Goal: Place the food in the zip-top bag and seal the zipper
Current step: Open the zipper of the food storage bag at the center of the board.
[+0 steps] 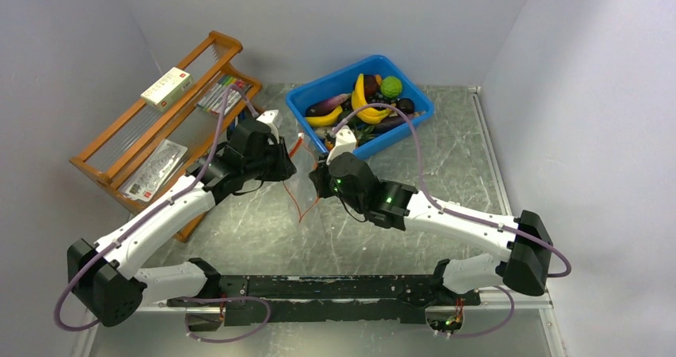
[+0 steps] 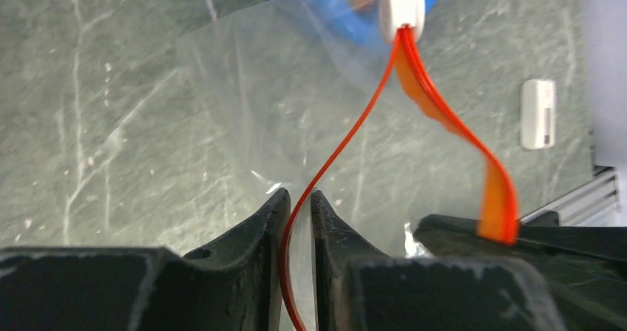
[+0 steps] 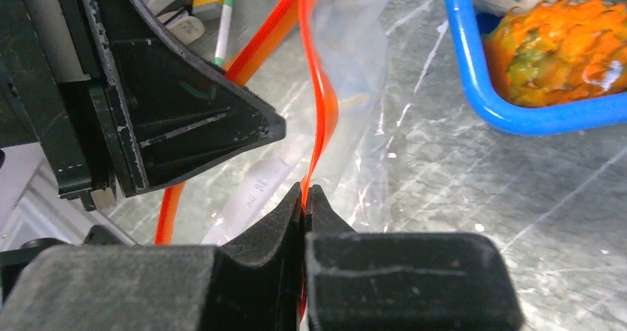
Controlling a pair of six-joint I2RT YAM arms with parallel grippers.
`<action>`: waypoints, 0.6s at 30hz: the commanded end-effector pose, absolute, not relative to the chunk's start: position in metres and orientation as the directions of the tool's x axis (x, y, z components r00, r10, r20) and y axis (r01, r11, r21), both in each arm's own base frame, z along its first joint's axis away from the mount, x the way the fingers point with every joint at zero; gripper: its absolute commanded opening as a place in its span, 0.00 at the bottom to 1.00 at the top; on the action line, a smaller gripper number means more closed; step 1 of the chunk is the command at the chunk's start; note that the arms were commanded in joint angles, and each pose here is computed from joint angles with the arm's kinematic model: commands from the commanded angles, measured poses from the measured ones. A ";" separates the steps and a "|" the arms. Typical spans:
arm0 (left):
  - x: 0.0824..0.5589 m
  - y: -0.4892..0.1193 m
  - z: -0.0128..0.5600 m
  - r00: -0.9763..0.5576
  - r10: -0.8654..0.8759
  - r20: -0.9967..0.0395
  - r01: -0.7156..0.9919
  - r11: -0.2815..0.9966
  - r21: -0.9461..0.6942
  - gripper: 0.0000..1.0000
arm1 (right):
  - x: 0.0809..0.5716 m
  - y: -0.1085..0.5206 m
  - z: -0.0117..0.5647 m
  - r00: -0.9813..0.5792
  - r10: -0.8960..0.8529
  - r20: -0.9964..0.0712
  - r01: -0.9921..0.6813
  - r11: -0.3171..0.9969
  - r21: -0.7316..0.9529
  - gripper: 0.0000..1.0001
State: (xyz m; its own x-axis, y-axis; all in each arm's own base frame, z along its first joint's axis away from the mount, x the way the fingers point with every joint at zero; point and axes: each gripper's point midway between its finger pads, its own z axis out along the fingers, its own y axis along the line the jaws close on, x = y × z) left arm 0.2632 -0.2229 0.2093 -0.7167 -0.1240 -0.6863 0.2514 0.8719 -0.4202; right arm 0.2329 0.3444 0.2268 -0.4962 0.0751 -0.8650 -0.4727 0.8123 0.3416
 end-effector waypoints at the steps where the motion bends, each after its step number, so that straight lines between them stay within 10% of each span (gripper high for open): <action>1: 0.265 -0.211 0.218 -0.704 -0.079 -0.706 0.246 0.905 -0.347 0.18 | 0.242 0.324 0.235 -0.447 0.072 -0.891 -0.425 0.860 0.283 0.00; 18: 0.282 -0.175 0.306 -0.539 -0.018 -0.842 0.236 0.957 -0.171 0.07 | 0.248 0.310 0.259 -0.361 0.174 -0.916 -0.401 0.858 0.321 0.00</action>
State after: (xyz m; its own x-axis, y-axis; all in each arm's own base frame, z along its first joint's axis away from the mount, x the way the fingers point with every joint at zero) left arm 0.2829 -0.1937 0.2889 -0.5793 -0.0509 -0.8135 0.2628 0.9331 -0.2455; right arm 0.2366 0.3122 0.2703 -0.3693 0.1645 -0.9146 -0.4592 0.8233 0.3335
